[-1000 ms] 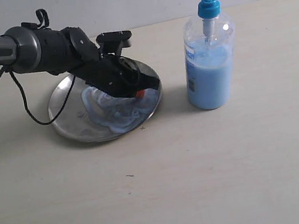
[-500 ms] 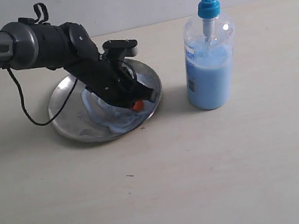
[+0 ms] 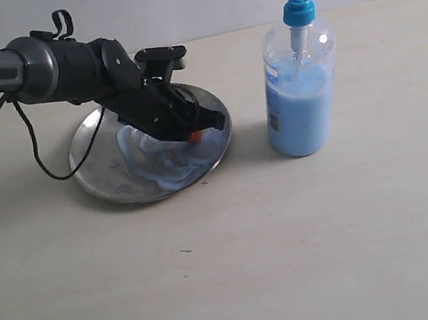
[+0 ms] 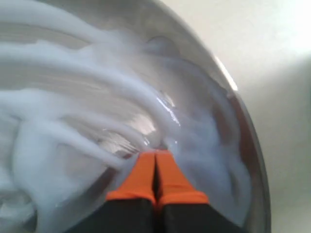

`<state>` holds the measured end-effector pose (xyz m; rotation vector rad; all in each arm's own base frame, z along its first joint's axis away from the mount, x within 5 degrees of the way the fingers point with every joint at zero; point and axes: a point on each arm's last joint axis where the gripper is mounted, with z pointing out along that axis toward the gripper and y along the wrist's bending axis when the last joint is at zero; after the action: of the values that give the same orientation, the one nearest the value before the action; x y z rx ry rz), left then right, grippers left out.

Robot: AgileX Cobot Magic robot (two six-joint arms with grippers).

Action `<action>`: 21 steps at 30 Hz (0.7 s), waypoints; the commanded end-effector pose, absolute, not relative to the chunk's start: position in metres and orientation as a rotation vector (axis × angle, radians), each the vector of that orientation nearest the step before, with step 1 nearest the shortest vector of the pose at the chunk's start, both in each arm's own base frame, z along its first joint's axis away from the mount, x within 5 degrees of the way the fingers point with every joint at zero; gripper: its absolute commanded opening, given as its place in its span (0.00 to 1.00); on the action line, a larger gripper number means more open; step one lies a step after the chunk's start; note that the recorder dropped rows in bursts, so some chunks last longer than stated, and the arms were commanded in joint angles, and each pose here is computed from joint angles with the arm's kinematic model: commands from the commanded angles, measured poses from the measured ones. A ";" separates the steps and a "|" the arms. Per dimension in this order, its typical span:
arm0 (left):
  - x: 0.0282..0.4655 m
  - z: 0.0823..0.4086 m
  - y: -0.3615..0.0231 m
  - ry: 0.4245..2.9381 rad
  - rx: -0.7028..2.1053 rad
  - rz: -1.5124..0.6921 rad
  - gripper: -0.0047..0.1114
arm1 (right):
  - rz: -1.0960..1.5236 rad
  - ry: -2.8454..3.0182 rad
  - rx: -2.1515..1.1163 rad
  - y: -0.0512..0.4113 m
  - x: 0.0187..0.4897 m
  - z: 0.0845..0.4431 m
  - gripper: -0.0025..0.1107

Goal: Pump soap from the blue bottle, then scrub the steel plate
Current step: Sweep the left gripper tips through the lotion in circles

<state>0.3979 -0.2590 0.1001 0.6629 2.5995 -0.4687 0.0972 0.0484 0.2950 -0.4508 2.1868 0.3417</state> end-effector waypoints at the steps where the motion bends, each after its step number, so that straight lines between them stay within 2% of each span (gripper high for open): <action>1: 0.395 0.100 -0.266 2.608 0.602 -0.525 0.04 | 0.341 2.175 -0.452 0.048 0.096 0.296 0.02; 9: 0.375 0.095 -0.271 2.710 0.827 -0.529 0.04 | 0.341 2.175 -0.452 0.048 0.096 0.296 0.02; 13: 0.376 0.092 -0.262 2.714 0.945 -0.390 0.04 | 0.341 2.175 -0.452 0.048 0.096 0.296 0.02; 21: 0.384 0.091 -0.253 2.682 0.940 -0.213 0.04 | 0.341 2.175 -0.452 0.048 0.096 0.296 0.02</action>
<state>0.3839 -0.2581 0.1015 0.9265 2.6575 -0.2839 0.0972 0.0484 0.2950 -0.4508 2.1868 0.3417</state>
